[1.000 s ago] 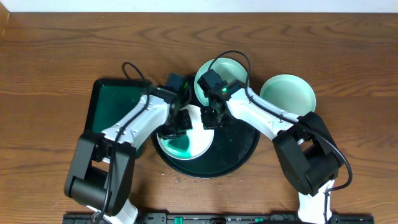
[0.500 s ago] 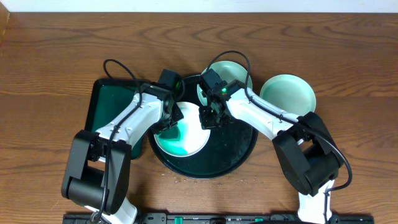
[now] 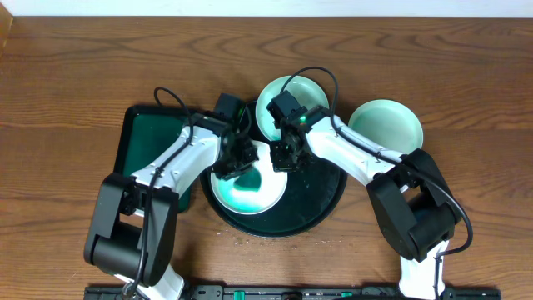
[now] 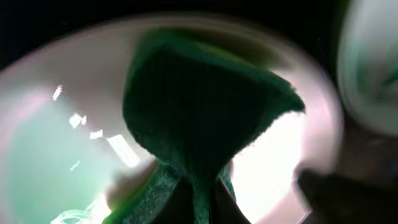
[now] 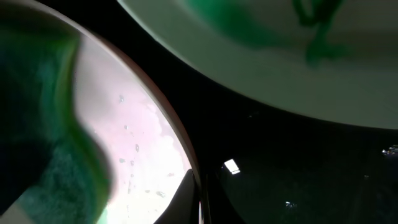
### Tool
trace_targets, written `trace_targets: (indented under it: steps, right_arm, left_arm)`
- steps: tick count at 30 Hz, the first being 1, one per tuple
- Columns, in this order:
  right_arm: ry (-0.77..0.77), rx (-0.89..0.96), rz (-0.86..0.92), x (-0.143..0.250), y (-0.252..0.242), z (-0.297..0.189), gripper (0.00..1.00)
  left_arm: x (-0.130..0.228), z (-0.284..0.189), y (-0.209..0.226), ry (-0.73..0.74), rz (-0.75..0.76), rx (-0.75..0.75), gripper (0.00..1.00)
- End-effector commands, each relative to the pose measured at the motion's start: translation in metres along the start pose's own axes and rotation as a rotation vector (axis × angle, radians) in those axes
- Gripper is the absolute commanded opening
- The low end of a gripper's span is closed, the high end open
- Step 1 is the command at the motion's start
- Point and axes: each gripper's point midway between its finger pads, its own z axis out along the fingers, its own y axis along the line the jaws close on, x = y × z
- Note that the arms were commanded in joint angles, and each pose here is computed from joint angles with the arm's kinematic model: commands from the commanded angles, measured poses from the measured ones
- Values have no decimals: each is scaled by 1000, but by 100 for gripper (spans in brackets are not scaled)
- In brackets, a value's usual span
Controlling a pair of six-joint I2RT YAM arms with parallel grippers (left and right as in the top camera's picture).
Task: Clean dirty plates on tray and stack at the side
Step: 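Scrub the tilted plate with the sponge in the left gripper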
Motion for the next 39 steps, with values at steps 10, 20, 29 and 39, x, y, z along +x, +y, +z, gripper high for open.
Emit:
trace_targets:
  steps: [10,20,29,39]
  right_arm:
    - [-4,-12,-6,-3,2,-1,1]
    - [-1,-10,-3,-2,1,-1,1]
    - [5,-6,3,-1,-2,-2,1]
    - [-4,-17,-42,-2,4,-1,1]
  left_arm:
    - [-17,-27,68,-37,-95,-307,7]
    - [2,-9,2,27,9,-73,7]
    - [-80,-70,32,-196,-130,-152,7]
    - [-129,-187,77,-292,-189,-157,7]
